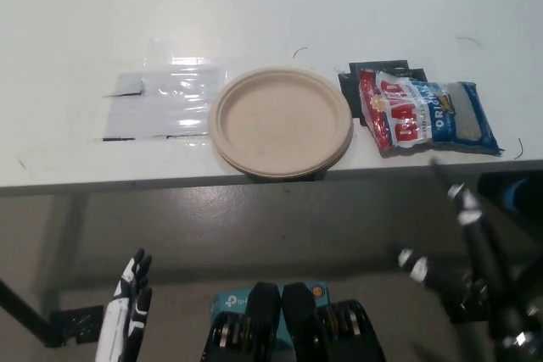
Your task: The robot picks up a small bag of sunflower seeds on the right hand side and take it to the empty plate on the left hand side then pours some sunflower seeds on to the plate.
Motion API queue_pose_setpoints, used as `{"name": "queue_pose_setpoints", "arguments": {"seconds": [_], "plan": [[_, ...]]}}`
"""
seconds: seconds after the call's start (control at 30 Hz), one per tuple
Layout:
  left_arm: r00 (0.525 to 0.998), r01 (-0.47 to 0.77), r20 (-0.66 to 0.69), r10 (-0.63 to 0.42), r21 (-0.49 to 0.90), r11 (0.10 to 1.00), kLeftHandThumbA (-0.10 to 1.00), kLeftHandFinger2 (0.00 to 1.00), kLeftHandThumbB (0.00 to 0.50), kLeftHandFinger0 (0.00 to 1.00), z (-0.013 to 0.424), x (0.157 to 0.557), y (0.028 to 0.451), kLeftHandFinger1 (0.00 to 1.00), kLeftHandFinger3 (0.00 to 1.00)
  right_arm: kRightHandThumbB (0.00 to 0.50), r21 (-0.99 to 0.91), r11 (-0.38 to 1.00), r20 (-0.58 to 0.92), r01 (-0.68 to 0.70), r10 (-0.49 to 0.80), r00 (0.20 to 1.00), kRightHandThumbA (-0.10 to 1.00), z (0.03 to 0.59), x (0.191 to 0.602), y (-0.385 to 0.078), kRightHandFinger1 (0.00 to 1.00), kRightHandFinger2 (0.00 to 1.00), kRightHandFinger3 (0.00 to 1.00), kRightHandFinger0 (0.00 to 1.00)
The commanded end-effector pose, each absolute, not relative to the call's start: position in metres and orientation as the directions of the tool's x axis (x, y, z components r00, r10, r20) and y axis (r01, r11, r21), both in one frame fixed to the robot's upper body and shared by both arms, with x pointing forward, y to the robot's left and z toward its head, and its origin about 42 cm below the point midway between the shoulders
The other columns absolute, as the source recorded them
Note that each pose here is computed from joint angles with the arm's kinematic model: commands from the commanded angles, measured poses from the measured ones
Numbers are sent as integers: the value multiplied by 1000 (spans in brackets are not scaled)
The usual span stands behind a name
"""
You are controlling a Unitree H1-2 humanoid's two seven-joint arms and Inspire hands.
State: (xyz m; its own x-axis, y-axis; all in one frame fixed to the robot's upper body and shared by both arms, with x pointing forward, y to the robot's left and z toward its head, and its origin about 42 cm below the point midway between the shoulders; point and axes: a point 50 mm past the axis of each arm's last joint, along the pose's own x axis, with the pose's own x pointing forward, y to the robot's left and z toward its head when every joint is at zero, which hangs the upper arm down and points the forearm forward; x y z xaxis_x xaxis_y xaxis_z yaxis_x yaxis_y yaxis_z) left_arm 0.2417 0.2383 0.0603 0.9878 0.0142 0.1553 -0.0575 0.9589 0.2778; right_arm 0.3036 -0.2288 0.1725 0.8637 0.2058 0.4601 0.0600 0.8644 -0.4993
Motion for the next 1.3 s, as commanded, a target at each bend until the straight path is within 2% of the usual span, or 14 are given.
{"name": "queue_pose_setpoints", "arguments": {"seconds": [0.0, 0.03, 0.1, 0.13, 0.17, 0.2, 0.27, 0.3, 0.47, 0.57, 0.7, 0.93, 1.27], "plan": [[960, -65, 279, -29, 322, 944, 1000, 1000, 109, 1000, 90, 250, 235, 1000, 1000, 206, -605, 777, 519, 175, 219, 826, 739, 224, 328, -244, 1000, 1000, 1000, 1000], [958, -66, 283, -33, 333, 941, 1000, 1000, 99, 1000, 92, 252, 237, 1000, 1000, 212, -616, 766, 521, 186, 219, 825, 742, 230, 334, -248, 1000, 1000, 1000, 1000], [963, -69, 268, -26, 339, 938, 1000, 1000, 77, 1000, 90, 252, 239, 1000, 1000, 266, -662, 721, 495, 204, 217, 841, 856, 238, 351, -257, 1000, 1000, 1000, 1000], [965, -67, 260, -25, 337, 939, 1000, 1000, 83, 1000, 88, 252, 240, 1000, 1000, 278, -674, 709, 482, 207, 210, 850, 877, 240, 358, -262, 1000, 1000, 1000, 1000], [966, -67, 256, -23, 337, 939, 1000, 1000, 96, 1000, 84, 252, 241, 1000, 1000, 264, -677, 708, 470, 203, 204, 859, 866, 243, 368, -268, 1000, 1000, 1000, 1000], [967, -66, 255, -24, 339, 939, 1000, 1000, 93, 1000, 82, 252, 242, 1000, 1000, 271, -681, 704, 459, 201, 197, 866, 880, 244, 374, -271, 1000, 1000, 1000, 1000], [968, -64, 251, -24, 338, 939, 1000, 1000, 98, 1000, 76, 251, 243, 1000, 1000, 304, -708, 673, 433, 214, 174, 885, 965, 247, 390, -279, 1000, 1000, 1000, 1000], [969, -63, 246, -23, 337, 939, 1000, 1000, 97, 1000, 74, 250, 243, 1000, 1000, 304, -715, 665, 428, 218, 169, 888, 996, 248, 397, -282, 1000, 1000, 1000, 1000], [976, -62, 218, -13, 333, 941, 1000, 1000, 105, 1000, 70, 247, 244, 1000, 1000, 309, -792, 566, 386, 227, 177, 905, 1000, 256, 435, -290, 1000, 1000, 1000, 1000], [978, -62, 209, -8, 328, 943, 1000, 1000, 130, 1000, 67, 245, 244, 1000, 1000, 302, -822, 531, 349, 207, 182, 919, 1000, 257, 446, -288, 1000, 1000, 1000, 1000], [980, -59, 199, -7, 326, 943, 1000, 1000, 133, 1000, 64, 246, 244, 1000, 1000, 326, -862, 471, 307, 186, 192, 932, 1000, 261, 461, -286, 1000, 1000, 1000, 1000], [981, -54, 195, -9, 317, 947, 1000, 1000, 150, 1000, 59, 239, 243, 1000, 1000, 360, -877, 449, 287, 170, 207, 935, 1000, 258, 468, -278, 1000, 1000, 1000, 1000], [979, -78, 205, 15, 305, 949, 1000, 1000, 149, 1000, 59, 245, 245, 1000, 1000, 351, -890, 420, 288, 179, 211, 934, 1000, 270, 480, -279, 1000, 1000, 1000, 1000]]}}
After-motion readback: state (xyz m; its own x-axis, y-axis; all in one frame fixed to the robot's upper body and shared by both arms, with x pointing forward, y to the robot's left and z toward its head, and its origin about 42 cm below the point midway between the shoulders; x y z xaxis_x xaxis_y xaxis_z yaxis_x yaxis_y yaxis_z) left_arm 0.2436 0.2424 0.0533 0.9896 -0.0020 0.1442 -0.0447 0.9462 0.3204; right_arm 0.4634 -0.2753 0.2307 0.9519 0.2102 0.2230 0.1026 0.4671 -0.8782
